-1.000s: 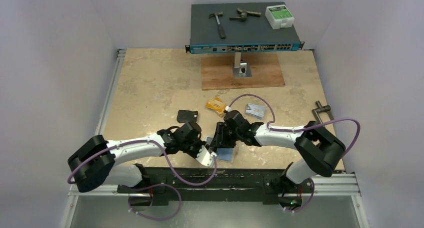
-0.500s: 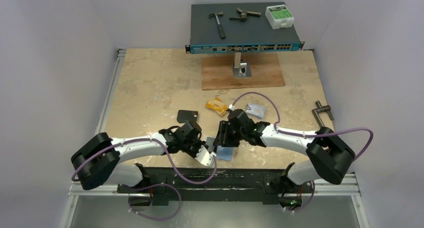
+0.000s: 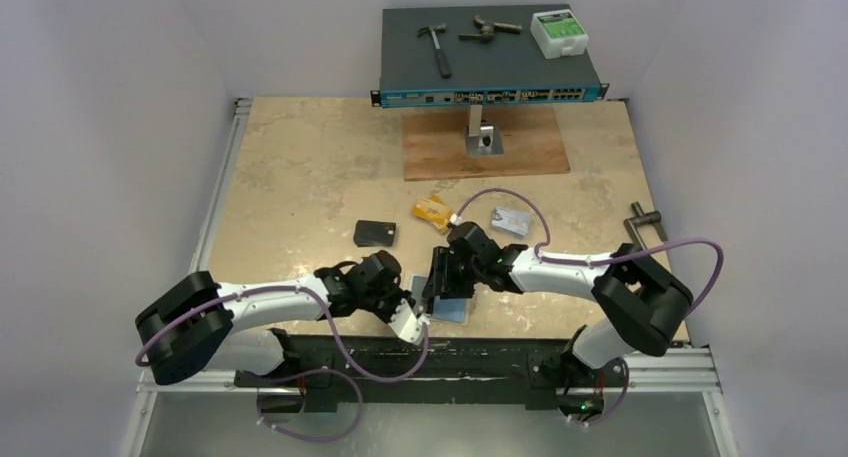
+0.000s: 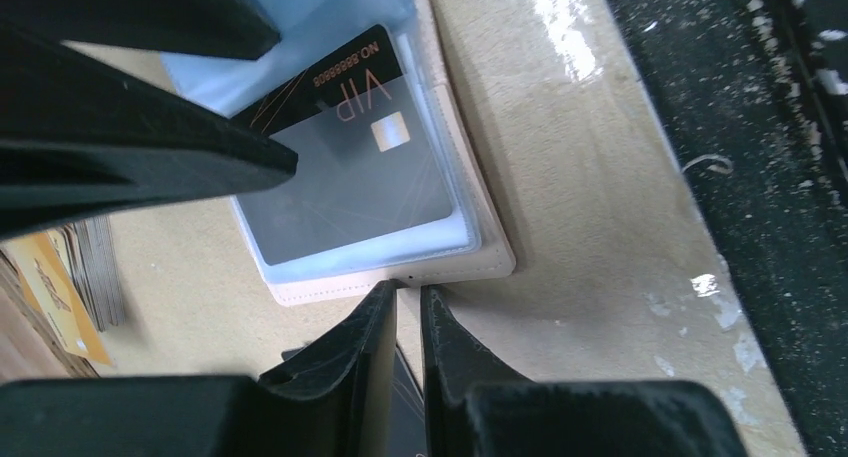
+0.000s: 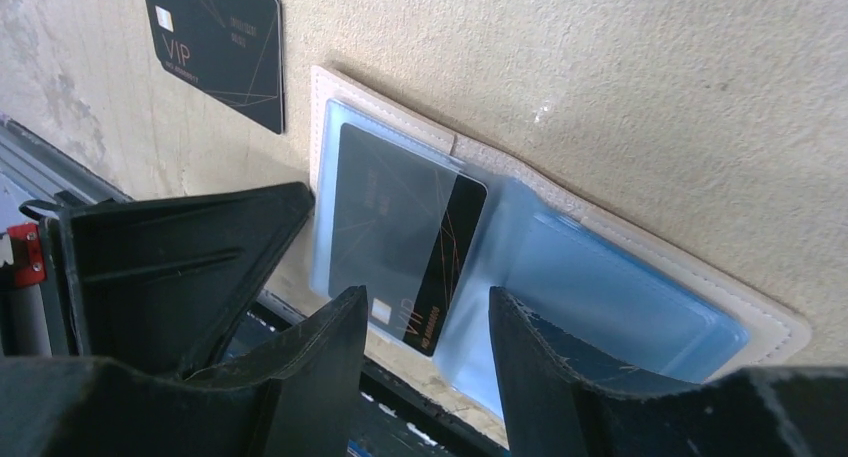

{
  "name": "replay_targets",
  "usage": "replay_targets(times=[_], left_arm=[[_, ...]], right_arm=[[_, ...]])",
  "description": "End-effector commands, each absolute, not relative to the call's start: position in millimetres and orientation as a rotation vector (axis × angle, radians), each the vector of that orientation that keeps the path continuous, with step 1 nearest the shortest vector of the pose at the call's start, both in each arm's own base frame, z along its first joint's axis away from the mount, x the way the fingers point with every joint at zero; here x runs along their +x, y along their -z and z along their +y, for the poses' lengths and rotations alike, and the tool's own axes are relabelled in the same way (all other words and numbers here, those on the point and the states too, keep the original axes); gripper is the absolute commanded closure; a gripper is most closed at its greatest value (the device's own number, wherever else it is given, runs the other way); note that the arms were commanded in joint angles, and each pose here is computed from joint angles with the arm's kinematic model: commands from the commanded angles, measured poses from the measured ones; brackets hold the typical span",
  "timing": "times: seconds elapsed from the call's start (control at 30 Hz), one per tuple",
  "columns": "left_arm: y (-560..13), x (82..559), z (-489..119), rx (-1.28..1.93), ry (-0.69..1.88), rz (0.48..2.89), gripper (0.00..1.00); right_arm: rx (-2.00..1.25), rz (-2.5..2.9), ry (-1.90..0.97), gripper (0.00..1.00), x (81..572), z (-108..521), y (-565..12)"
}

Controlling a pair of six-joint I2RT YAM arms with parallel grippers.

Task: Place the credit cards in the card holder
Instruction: Insert the credit card into the card holder.

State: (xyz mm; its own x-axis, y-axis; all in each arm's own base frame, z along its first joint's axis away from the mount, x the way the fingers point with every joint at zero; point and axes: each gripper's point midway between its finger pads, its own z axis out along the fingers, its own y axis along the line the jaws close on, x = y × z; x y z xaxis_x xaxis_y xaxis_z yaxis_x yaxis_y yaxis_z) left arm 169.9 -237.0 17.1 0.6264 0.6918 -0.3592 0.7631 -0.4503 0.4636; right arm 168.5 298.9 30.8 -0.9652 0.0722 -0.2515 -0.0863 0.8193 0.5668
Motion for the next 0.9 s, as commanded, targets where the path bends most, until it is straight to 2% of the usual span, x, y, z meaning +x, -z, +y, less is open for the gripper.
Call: replay_targets(times=[0.0,0.87], left_arm=[[-13.4,153.6,-238.7,2.282,0.191,1.122,0.86],[-22.3,163.1,-253.8,2.206,0.156,1.154,0.89]], right_arm=[[-0.028,2.716,-0.911,0.52,172.5,311.9,-37.7],[-0.119,2.711,-0.962,0.55,167.7,337.4,-51.1]])
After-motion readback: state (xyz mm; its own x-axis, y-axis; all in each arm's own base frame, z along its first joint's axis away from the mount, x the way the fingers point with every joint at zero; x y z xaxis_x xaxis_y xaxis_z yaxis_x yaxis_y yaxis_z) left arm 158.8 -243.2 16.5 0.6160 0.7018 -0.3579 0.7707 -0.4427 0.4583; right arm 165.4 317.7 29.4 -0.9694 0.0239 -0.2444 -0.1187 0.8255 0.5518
